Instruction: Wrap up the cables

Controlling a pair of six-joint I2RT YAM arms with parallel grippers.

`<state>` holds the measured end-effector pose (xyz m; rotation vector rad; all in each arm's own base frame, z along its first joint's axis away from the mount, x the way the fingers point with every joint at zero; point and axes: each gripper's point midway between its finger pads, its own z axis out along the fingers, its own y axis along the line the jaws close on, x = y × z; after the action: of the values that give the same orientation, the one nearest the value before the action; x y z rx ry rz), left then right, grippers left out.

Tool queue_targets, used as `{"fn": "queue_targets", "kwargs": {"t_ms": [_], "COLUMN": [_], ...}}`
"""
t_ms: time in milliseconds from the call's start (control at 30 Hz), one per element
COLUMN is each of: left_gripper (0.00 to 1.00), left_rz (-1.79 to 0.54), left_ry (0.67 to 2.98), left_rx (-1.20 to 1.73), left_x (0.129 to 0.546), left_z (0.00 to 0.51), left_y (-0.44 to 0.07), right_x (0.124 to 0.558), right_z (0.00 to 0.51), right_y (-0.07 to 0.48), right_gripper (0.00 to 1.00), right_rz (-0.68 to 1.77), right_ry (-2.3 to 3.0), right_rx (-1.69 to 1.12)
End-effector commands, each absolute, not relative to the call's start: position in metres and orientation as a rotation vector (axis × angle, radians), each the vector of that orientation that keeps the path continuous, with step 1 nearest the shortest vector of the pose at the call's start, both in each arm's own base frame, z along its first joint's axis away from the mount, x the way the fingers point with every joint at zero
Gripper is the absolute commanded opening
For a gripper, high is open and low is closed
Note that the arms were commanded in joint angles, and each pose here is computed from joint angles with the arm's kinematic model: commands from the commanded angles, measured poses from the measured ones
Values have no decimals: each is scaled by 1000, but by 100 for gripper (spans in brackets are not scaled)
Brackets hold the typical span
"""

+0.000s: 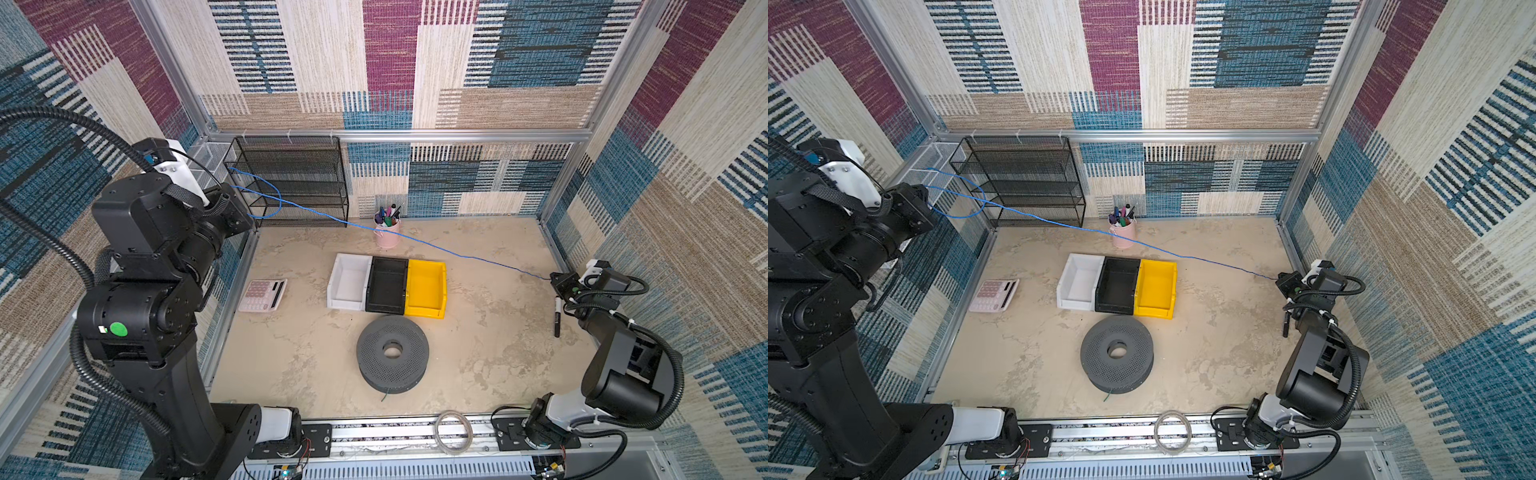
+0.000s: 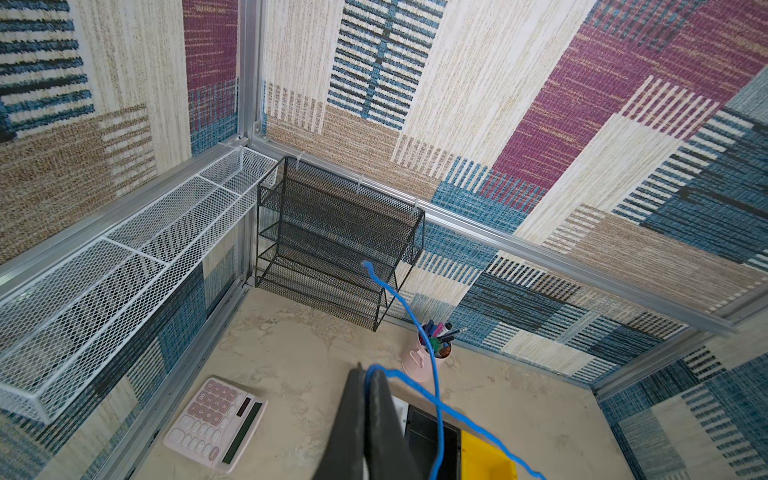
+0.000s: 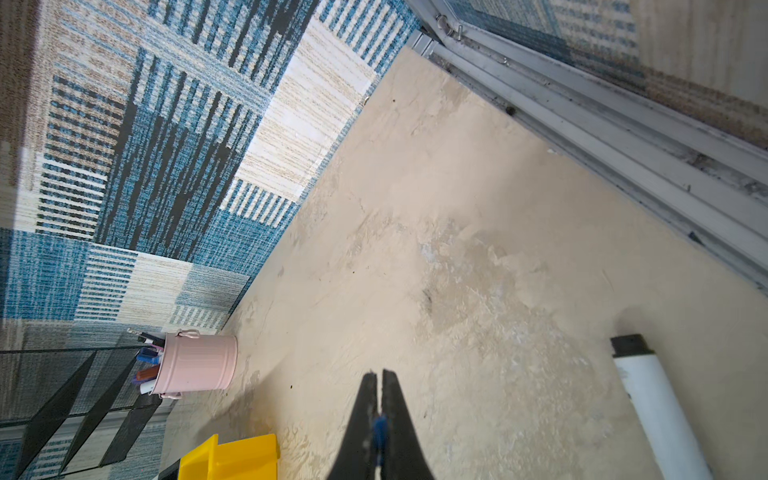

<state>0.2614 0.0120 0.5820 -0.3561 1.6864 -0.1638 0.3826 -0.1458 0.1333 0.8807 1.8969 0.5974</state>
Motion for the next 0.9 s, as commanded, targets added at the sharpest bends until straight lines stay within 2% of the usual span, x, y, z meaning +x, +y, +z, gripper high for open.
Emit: {"fn": "queue_targets", "kwargs": {"t_ms": [0, 667, 867], "left_gripper": [0, 0, 0], "left_rz": [12, -8, -136], "left_ry": [1434, 1504, 1569], "left_rx": [-546, -516, -444], "left_x": [248, 270, 285], "left_z": [629, 618, 605], "left_y": [59, 51, 28], "right_x": [370, 353, 359], "right_z": [117, 84, 102], "right_y": [-198, -221, -205], "right_gripper": [0, 0, 0], "right_rz": [311, 345, 446], "right_ry": [1848, 1849, 1844], "right_rx": [1027, 1140, 1054]}}
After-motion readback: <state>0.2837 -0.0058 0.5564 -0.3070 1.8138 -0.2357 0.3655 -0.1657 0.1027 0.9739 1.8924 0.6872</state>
